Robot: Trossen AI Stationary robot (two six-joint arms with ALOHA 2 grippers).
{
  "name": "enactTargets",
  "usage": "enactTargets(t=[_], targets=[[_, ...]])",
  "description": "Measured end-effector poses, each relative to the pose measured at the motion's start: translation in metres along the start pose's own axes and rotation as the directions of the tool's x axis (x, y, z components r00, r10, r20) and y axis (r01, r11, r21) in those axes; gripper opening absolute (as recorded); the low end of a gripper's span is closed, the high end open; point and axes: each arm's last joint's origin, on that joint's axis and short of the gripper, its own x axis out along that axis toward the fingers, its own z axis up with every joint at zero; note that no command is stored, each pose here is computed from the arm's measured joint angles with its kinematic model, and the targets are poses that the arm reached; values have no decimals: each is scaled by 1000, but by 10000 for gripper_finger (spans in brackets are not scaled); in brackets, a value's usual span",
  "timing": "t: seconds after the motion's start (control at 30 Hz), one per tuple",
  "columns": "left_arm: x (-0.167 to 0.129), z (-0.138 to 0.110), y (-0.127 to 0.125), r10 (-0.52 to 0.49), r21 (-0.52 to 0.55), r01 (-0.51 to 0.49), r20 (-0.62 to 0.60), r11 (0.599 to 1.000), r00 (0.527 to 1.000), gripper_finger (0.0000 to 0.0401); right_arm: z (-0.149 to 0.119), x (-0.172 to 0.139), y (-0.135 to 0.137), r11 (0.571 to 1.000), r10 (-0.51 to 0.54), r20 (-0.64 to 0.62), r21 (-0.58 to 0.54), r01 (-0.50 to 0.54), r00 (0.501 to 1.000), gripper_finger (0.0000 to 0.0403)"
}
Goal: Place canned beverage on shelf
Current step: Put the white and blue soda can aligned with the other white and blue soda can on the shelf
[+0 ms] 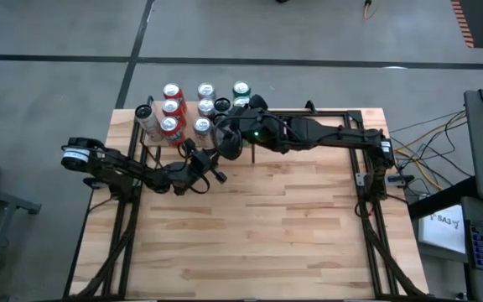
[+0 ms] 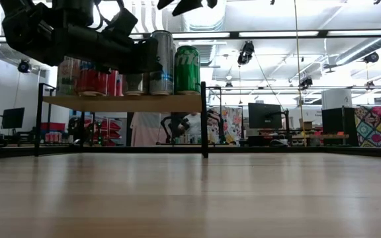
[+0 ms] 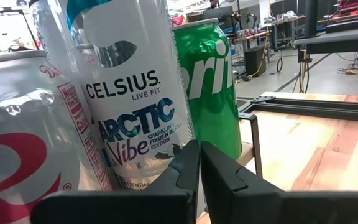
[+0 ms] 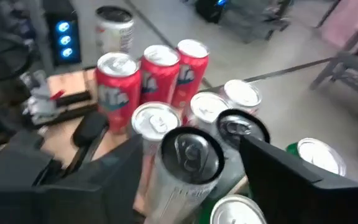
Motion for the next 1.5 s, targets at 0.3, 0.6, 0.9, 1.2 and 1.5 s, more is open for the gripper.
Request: enactTargets(t=[0.3,0.6,0.9,1.2,1.5], targets=[[0,0,0,0,0,0,0,1000,1000,0,1,0,-5,974,222,-58,-28,-224,973,35],[0,0,0,0,0,0,0,1000,1000,0,-7,8,-5,975,211,-97,-43,-216,973,9],[0,0,0,0,0,0,0,1000,1000,0,-18,15,-2,975,208,-128,-51,-215,970,9],[0,0,0,-1,0,1,0,1000,1000,0,-25,23,-6,987,138,-141,-60,-148,980,9],[0,0,0,-3,0,3,1,1000,1000,0,-25,24,-9,991,110,-139,-59,-119,984,9]])
